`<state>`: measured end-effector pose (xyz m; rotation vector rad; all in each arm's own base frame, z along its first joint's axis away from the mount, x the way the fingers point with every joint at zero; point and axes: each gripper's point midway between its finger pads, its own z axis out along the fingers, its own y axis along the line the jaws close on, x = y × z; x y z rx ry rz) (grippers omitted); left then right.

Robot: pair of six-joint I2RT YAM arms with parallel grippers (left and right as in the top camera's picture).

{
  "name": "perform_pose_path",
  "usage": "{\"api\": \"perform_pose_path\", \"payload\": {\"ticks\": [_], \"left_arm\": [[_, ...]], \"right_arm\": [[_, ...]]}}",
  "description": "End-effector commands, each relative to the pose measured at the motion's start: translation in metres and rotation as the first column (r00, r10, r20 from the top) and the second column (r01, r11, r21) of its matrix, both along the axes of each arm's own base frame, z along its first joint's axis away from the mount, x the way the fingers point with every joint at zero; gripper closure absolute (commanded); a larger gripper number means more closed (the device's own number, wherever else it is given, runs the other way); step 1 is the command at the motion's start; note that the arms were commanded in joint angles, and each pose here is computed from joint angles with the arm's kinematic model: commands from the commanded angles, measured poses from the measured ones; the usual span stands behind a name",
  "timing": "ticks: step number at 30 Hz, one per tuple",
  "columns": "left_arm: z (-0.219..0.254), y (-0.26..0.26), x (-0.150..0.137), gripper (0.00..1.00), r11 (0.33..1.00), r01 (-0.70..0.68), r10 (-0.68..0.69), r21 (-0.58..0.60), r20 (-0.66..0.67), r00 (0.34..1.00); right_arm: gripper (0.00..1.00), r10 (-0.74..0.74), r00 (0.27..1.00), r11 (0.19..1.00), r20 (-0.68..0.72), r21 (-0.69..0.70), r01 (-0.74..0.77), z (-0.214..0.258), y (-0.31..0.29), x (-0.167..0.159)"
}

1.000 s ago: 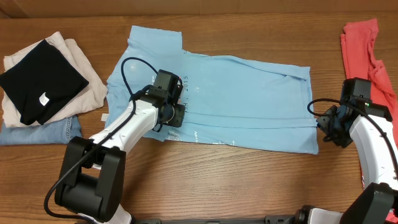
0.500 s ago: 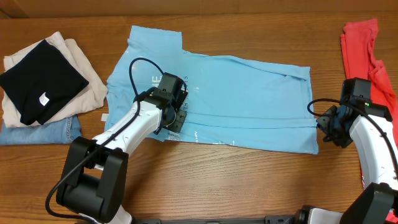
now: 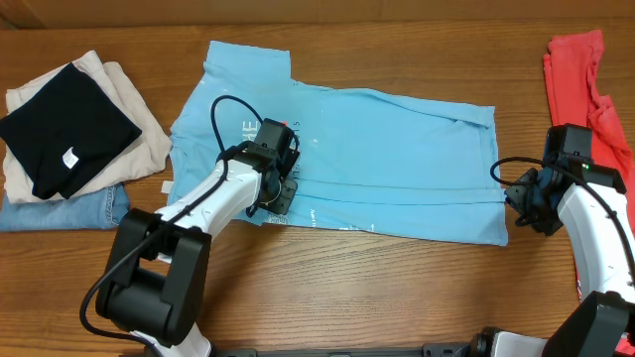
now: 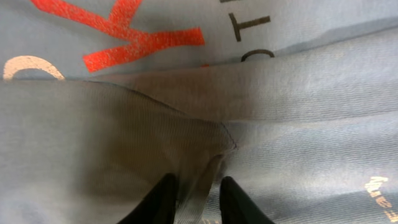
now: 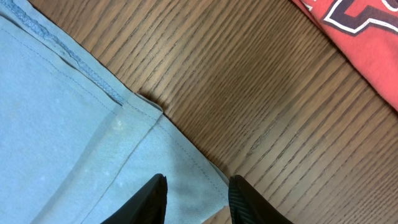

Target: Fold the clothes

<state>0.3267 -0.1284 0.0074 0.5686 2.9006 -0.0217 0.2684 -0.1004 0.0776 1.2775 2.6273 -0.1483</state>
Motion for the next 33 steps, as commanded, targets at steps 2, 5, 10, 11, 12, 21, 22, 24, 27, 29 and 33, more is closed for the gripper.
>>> {"api": "perform_pose_path", "payload": {"ticks": [2, 5, 10, 11, 12, 21, 22, 24, 27, 29, 33], "left_arm": [[-0.007, 0.004, -0.004, 0.77, 0.999, 0.022, -0.022, 0.028, -0.017, 1.000], [-0.007, 0.004, -0.005, 0.88, 0.999, 0.022, -0.022, 0.029, -0.018, 1.000], [-0.004, 0.006, 0.004, 0.96, 0.999, -0.008, 0.007, 0.041, 0.018, 1.000], [-0.002, 0.006, 0.007, 0.96, 0.999, -0.018, 0.016, 0.044, 0.030, 0.999], [0.000, 0.006, 0.011, 0.96, 0.999, -0.023, 0.022, 0.046, 0.041, 0.999], [0.029, 0.013, 0.048, 0.96, 0.988, -0.134, 0.118, 0.080, 0.175, 0.977], [0.030, 0.016, 0.051, 0.96, 0.983, -0.162, 0.144, 0.082, 0.189, 0.971], [0.031, 0.019, 0.053, 0.96, 0.976, -0.205, 0.188, 0.070, 0.198, 0.962], [0.031, 0.017, 0.053, 0.96, 0.973, -0.224, 0.211, 0.048, 0.193, 0.958], [0.030, 0.015, 0.051, 0.95, 0.976, -0.214, 0.203, 0.043, 0.179, 0.963], [0.025, 0.007, 0.039, 0.86, 0.981, -0.193, 0.191, 0.006, 0.114, 0.975]], "right_arm": [[0.64, -0.002, 1.000, 1.000, 0.014, -0.004, 0.002, 0.003, -0.002, 0.004], [0.64, -0.002, 1.000, 1.000, 0.014, -0.004, 0.002, 0.003, -0.002, 0.003], [0.64, -0.002, 1.000, 1.000, 0.014, -0.004, 0.002, 0.003, -0.002, 0.004], [0.64, -0.002, 1.000, 1.000, 0.014, -0.004, 0.002, 0.003, -0.002, 0.003], [0.64, -0.002, 1.000, 1.000, 0.014, -0.004, 0.002, 0.003, -0.002, 0.003], [0.64, -0.002, 1.000, 1.000, 0.015, -0.004, 0.002, 0.003, -0.002, 0.004], [0.64, -0.002, 1.000, 1.000, 0.015, -0.004, 0.002, 0.003, -0.002, 0.004], [0.64, -0.002, 1.000, 1.000, 0.015, -0.004, 0.002, 0.003, -0.002, 0.004], [0.64, -0.002, 1.000, 1.000, 0.015, -0.005, 0.002, 0.003, -0.002, 0.004], [0.64, -0.002, 1.000, 1.000, 0.016, -0.005, 0.002, 0.003, -0.003, 0.004], [0.64, -0.002, 1.000, 1.000, 0.016, -0.005, 0.002, 0.003, -0.003, 0.004]]}}
